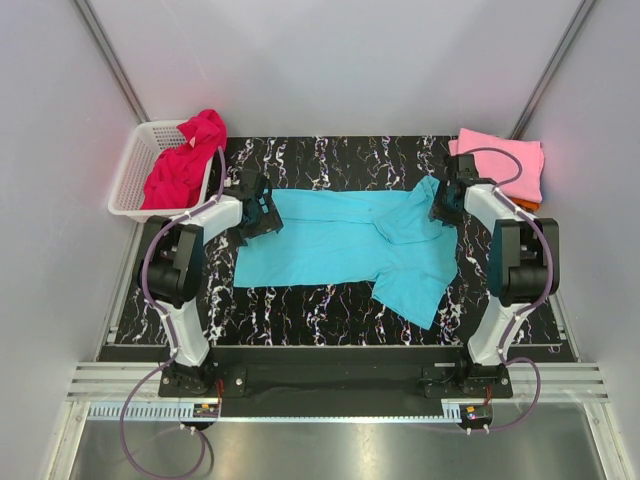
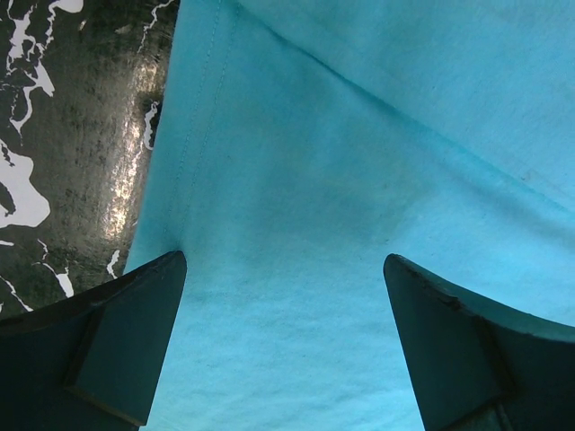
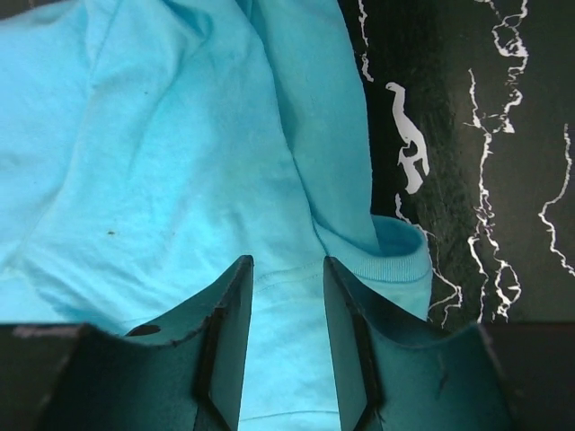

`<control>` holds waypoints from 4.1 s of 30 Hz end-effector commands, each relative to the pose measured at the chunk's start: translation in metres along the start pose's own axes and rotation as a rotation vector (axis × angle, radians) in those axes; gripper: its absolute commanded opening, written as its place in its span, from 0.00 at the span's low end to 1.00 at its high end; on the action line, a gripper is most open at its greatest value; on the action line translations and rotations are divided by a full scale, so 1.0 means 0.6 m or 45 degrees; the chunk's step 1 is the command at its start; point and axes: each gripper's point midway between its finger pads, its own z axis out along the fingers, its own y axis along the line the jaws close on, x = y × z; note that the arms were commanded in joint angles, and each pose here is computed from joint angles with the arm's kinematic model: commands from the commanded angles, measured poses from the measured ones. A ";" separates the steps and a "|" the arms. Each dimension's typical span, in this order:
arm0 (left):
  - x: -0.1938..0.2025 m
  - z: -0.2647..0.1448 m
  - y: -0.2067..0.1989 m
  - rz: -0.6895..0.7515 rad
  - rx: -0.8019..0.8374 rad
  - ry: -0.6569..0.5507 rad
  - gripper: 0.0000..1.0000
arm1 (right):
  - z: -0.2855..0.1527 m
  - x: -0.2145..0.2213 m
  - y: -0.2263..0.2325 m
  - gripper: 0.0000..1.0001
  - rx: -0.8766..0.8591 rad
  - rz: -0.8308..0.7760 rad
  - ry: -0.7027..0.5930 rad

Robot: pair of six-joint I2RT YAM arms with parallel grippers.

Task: Fold and stack the t-shirts
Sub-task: Fold the tshirt

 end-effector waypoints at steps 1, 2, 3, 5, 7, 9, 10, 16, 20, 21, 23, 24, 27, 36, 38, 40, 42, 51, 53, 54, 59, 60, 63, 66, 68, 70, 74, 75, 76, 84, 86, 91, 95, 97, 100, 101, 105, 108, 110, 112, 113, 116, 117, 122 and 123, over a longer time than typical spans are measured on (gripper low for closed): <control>-0.020 -0.017 -0.005 -0.032 0.029 -0.065 0.99 | -0.037 -0.026 0.007 0.45 -0.030 0.035 -0.096; -0.021 -0.018 -0.004 -0.034 0.028 -0.069 0.99 | -0.038 -0.025 0.008 0.45 -0.038 0.041 -0.092; -0.021 -0.020 -0.003 -0.035 0.027 -0.071 0.99 | -0.037 -0.023 0.009 0.45 -0.043 0.046 -0.088; -0.020 -0.021 -0.002 -0.035 0.024 -0.074 0.99 | -0.035 -0.014 0.008 0.45 -0.043 0.049 -0.067; -0.022 -0.023 -0.002 -0.038 0.028 -0.078 0.99 | -0.032 -0.006 0.004 0.45 -0.030 0.056 -0.058; -0.021 -0.022 -0.002 -0.037 0.027 -0.077 0.99 | -0.028 0.004 -0.003 0.46 -0.007 0.057 -0.042; -0.021 -0.023 -0.002 -0.037 0.027 -0.077 0.99 | -0.024 0.008 -0.004 0.45 -0.004 0.057 -0.035; -0.020 -0.022 -0.001 -0.029 0.024 -0.077 0.99 | -0.006 0.021 -0.012 0.44 0.025 0.052 -0.002; -0.020 -0.022 0.002 -0.029 0.020 -0.077 0.99 | 0.003 0.025 -0.011 0.43 0.023 0.053 0.013; -0.021 -0.023 0.001 -0.029 0.021 -0.078 0.99 | 0.004 0.025 -0.011 0.43 0.022 0.059 0.014; -0.021 -0.023 0.003 -0.030 0.019 -0.077 0.99 | 0.007 0.030 -0.012 0.43 0.027 0.060 0.022; -0.022 -0.023 0.003 -0.031 0.021 -0.080 0.99 | 0.010 0.032 -0.012 0.43 0.028 0.060 0.026; -0.023 -0.026 0.003 -0.029 0.022 -0.082 0.99 | 0.015 0.036 -0.014 0.43 0.035 0.059 0.032; -0.028 -0.030 0.008 -0.034 0.019 -0.093 0.99 | 0.024 0.034 -0.011 0.19 0.027 0.057 0.039; -0.028 -0.030 0.010 -0.037 0.012 -0.095 0.99 | 0.020 0.028 -0.010 0.06 0.028 0.058 0.026; -0.033 -0.030 0.016 -0.041 -0.006 -0.109 0.99 | 0.008 0.020 -0.010 0.01 0.028 0.059 0.003; -0.036 -0.030 0.024 -0.065 -0.031 -0.120 0.99 | -0.010 0.011 -0.010 0.00 0.023 0.057 -0.022; -0.079 -0.040 0.030 -0.257 -0.027 -0.183 0.99 | -0.081 -0.020 -0.016 0.00 0.033 0.061 -0.134; -0.093 -0.042 0.022 -0.292 -0.007 -0.192 0.99 | -0.091 -0.024 -0.014 0.00 0.023 0.060 -0.149; -0.097 -0.041 0.020 -0.307 -0.003 -0.193 0.99 | -0.098 -0.029 -0.013 0.00 0.016 0.061 -0.161; -0.115 -0.022 0.001 -0.408 0.038 -0.180 0.99 | -0.103 -0.027 -0.008 0.00 -0.003 0.058 -0.152; -0.117 -0.018 -0.006 -0.416 0.053 -0.172 0.99 | -0.103 -0.026 -0.008 0.00 -0.007 0.056 -0.152; -0.129 0.001 -0.008 -0.443 0.026 -0.182 0.98 | -0.103 -0.024 -0.007 0.00 -0.010 0.050 -0.147; -0.144 0.012 -0.006 -0.451 -0.011 -0.223 0.93 | -0.104 -0.022 -0.006 0.00 -0.016 0.048 -0.145; -0.161 0.013 -0.008 -0.446 -0.024 -0.257 0.86 | -0.104 -0.022 -0.009 0.00 -0.010 0.055 -0.145; -0.178 0.013 -0.001 -0.447 -0.063 -0.310 0.84 | -0.109 -0.022 -0.014 0.00 0.014 0.055 -0.159; -0.201 0.011 0.015 -0.443 -0.136 -0.391 0.84 | -0.115 -0.024 -0.034 0.00 0.092 0.073 -0.182; -0.207 0.009 0.020 -0.444 -0.157 -0.415 0.84 | -0.114 -0.023 -0.038 0.00 0.109 0.078 -0.180; -0.208 0.013 0.022 -0.440 -0.170 -0.421 0.84 | -0.114 -0.023 -0.043 0.00 0.133 0.077 -0.183; -0.223 0.039 0.007 -0.421 -0.174 -0.422 0.82 | -0.100 -0.001 -0.055 0.00 0.171 0.099 -0.131; -0.222 0.049 0.000 -0.423 -0.164 -0.407 0.80 | -0.097 0.001 -0.050 0.00 0.152 0.098 -0.120; -0.223 0.063 -0.012 -0.431 -0.146 -0.390 0.63 | -0.095 0.001 -0.046 0.00 0.140 0.094 -0.112; -0.225 0.065 -0.011 -0.433 -0.153 -0.397 0.49 | -0.092 0.004 -0.046 0.00 0.140 0.091 -0.102; -0.226 0.063 -0.010 -0.431 -0.156 -0.404 0.43 | -0.090 0.006 -0.046 0.00 0.139 0.091 -0.095; -0.227 0.060 -0.005 -0.424 -0.170 -0.412 0.38 | -0.086 0.008 -0.044 0.00 0.133 0.091 -0.086; -0.227 0.059 -0.004 -0.424 -0.173 -0.415 0.37 | -0.086 0.009 -0.044 0.00 0.131 0.090 -0.084; -0.231 0.053 -0.001 -0.419 -0.183 -0.430 0.29 | -0.085 0.009 -0.042 0.00 0.126 0.092 -0.081; -0.234 0.050 0.000 -0.418 -0.185 -0.435 0.15 | -0.088 0.008 -0.041 0.00 0.123 0.091 -0.085; -0.234 0.047 0.001 -0.417 -0.190 -0.440 0.04 | -0.091 0.005 -0.041 0.00 0.123 0.094 -0.095; -0.233 0.044 0.004 -0.418 -0.197 -0.441 0.00 | -0.096 0.002 -0.040 0.00 0.118 0.100 -0.108; -0.237 0.036 0.007 -0.419 -0.202 -0.455 0.00 | -0.099 0.000 -0.040 0.00 0.116 0.102 -0.114; -0.239 0.012 0.011 -0.422 -0.196 -0.477 0.00 | -0.117 -0.010 -0.036 0.00 0.095 0.114 -0.149; -0.232 0.008 0.017 -0.411 -0.203 -0.474 0.00 | -0.124 -0.015 -0.033 0.00 0.083 0.115 -0.165; -0.244 -0.091 0.020 -0.395 -0.111 -0.551 0.00 | -0.212 -0.044 -0.032 0.00 0.051 0.117 -0.273; -0.239 -0.104 0.022 -0.361 -0.098 -0.549 0.00 | -0.230 -0.040 -0.035 0.00 0.056 0.107 -0.271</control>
